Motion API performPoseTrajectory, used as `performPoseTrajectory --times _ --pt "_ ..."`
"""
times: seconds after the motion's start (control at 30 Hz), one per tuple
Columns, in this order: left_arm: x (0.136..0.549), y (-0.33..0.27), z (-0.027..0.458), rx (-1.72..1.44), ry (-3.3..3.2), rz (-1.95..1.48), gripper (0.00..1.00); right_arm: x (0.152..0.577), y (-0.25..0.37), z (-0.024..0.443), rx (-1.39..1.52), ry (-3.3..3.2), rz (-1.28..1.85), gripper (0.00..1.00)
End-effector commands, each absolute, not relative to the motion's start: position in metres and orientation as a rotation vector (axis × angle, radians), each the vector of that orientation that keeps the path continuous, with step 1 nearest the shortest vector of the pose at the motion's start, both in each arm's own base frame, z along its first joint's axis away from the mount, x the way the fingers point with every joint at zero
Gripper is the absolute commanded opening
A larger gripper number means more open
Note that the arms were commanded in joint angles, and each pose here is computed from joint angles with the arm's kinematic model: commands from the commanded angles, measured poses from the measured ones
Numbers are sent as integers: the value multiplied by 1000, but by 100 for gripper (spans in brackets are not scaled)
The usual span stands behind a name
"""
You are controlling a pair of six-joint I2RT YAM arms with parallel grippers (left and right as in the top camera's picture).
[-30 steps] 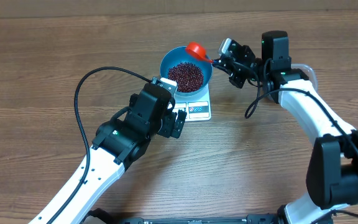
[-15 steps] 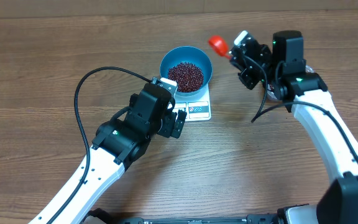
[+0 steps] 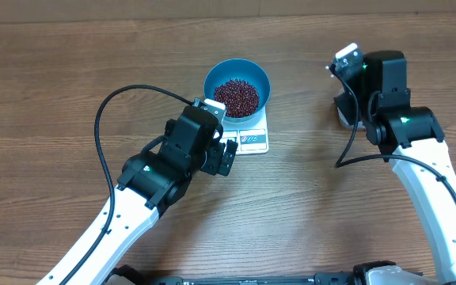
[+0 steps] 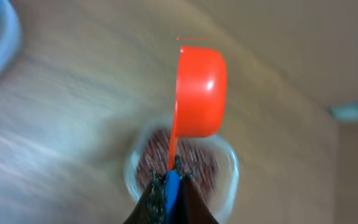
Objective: Scoop item into bowl and weigh 150g on scale
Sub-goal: 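Move the empty red scoop back into the bean tub, then scoop beans from the tub with the red scoop, right gripper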
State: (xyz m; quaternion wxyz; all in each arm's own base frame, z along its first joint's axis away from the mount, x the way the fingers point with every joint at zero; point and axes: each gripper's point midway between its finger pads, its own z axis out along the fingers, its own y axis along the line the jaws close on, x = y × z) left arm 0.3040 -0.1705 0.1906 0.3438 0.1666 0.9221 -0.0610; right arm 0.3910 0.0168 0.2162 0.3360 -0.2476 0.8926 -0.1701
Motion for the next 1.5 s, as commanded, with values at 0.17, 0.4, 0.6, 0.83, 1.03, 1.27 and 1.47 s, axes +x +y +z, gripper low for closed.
performPoseTrajectory --times 0.17,0.4,0.6,0.83,1.03,1.27,1.47 --pt "304 -170 189 451 2397 -160 100 378 -20 216 -561 2419 -635 4" --pt "304 -170 189 451 2397 -160 100 378 -50 199 -316 2506 -586 4" --pt "304 -170 189 451 2397 -160 100 377 -53 161 -252 2634 -391 4" --pt "304 -170 189 451 2397 -160 100 381 -54 133 -264 2703 -366 4" --pt "304 -170 189 451 2397 -160 100 382 -54 104 -282 2783 -359 4" --pt "304 -170 189 451 2397 -160 100 381 -48 82 -235 2841 -289 4" --pt "304 -170 189 451 2397 -160 100 384 -21 81 -162 2821 25 4"
